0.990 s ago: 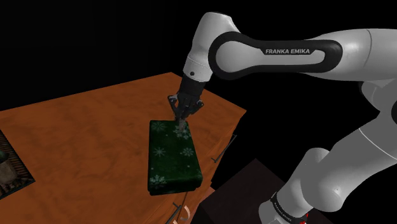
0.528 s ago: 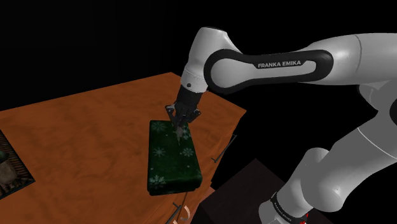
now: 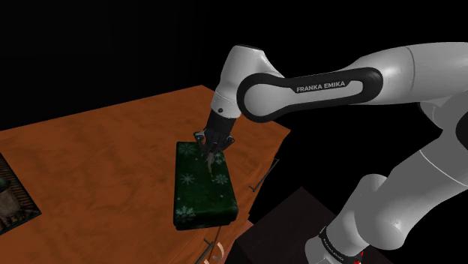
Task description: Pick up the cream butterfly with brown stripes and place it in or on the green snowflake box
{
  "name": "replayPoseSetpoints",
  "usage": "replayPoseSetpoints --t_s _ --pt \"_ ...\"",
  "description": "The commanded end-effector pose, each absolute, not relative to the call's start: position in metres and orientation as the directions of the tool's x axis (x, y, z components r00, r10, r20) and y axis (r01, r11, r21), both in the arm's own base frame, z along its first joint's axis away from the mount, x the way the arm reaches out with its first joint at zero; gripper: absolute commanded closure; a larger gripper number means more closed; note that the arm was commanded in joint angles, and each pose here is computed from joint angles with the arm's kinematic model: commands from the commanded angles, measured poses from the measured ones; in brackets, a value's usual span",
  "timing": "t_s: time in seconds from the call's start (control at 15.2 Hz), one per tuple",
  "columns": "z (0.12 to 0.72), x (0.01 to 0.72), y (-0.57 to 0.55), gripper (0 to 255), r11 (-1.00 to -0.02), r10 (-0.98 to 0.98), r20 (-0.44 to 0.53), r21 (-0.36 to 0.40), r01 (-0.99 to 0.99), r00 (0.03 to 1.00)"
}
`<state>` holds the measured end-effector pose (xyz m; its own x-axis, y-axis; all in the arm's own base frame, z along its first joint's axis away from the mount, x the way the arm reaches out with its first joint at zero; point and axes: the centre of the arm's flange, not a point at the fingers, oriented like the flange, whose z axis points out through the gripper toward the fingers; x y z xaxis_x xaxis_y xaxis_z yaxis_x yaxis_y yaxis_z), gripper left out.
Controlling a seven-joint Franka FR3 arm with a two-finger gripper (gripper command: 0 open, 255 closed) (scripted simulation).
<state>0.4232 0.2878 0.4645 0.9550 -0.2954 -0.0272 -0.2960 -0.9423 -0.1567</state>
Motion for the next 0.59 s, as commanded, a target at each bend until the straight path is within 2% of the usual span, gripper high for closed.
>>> replayPoseSetpoints --t_s 0.0,0.2,0.26,0.53 --pt "0.4627 0.4229 0.2881 255 -0.943 -0.295 -0.030 -0.154 -0.296 0.955" --pt "0.4627 0.4229 0.2881 255 -0.943 -0.295 -0.030 -0.154 -0.296 0.955" --pt "0.4628 0.4227 0.2883 0 -0.943 -0.295 -0.030 -0.154 -0.296 0.955" --pt "0.4623 0.4227 0.2883 0 -0.943 -0.295 -0.030 -0.154 -0.296 0.955"
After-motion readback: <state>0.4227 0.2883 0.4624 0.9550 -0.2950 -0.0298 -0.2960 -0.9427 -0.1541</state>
